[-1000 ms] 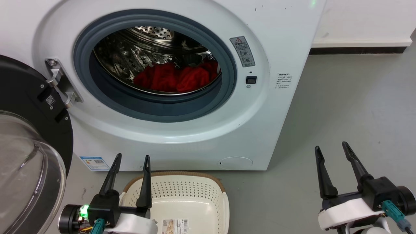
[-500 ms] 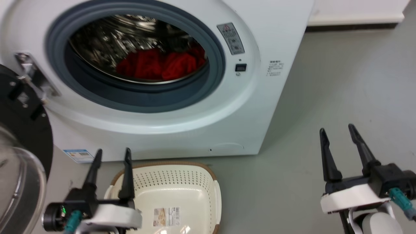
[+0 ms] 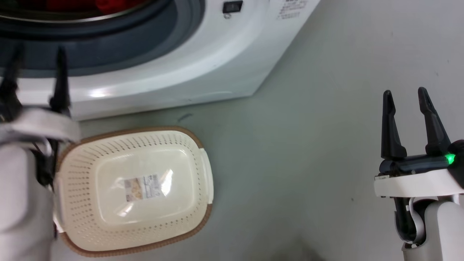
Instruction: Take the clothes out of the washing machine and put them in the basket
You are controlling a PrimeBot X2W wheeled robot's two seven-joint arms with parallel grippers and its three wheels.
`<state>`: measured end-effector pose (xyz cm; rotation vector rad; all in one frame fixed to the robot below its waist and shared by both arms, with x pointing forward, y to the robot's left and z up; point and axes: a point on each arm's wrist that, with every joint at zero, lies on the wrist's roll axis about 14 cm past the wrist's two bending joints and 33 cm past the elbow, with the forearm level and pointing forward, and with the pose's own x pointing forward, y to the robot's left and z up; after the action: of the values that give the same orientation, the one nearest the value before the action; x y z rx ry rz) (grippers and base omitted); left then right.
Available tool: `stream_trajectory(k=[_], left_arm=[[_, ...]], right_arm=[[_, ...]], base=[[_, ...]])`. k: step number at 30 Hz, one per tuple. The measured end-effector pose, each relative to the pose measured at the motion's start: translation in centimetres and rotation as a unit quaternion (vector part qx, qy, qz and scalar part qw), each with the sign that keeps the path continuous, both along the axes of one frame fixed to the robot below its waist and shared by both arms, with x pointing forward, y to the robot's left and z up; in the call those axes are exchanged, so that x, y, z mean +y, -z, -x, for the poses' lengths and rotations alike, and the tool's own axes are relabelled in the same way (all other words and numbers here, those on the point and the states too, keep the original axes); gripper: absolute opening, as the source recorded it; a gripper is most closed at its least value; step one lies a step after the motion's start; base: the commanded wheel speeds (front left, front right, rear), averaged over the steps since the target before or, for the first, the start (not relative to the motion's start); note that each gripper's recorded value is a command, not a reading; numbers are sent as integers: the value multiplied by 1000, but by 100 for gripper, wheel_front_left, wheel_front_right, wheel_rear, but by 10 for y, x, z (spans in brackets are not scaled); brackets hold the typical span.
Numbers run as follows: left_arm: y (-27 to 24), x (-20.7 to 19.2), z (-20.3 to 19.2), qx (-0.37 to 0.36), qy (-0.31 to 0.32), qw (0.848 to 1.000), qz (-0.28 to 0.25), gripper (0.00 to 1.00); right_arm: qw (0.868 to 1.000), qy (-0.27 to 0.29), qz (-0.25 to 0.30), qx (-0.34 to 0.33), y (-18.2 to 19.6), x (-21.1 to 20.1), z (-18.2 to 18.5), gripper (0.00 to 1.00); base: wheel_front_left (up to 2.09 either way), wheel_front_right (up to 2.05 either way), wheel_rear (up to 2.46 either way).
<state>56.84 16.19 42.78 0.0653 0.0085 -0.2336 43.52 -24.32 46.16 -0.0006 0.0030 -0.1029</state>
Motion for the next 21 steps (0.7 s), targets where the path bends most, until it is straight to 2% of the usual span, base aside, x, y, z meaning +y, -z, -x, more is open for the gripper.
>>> stream_trajectory(k=[5, 12, 17, 21], left_arm=[[24, -11, -72, 48, 12, 999, -8, 100], [43, -27, -146, 120, 41, 989, -75, 100], [52, -21, -185, 173, 29, 977, -121, 100], [69, -22, -202, 237, 21, 964, -118, 100]], right_arm=[[999, 24, -7, 36, 30, -16, -2, 100], [996, 30, -26, 74, 66, -19, -9, 100], [994, 34, -35, 96, 86, -20, -11, 100], [993, 28, -43, 108, 99, -16, -15, 100]], base=[[0, 0, 0], [0, 0, 0], [0, 0, 0], [0, 0, 0]])
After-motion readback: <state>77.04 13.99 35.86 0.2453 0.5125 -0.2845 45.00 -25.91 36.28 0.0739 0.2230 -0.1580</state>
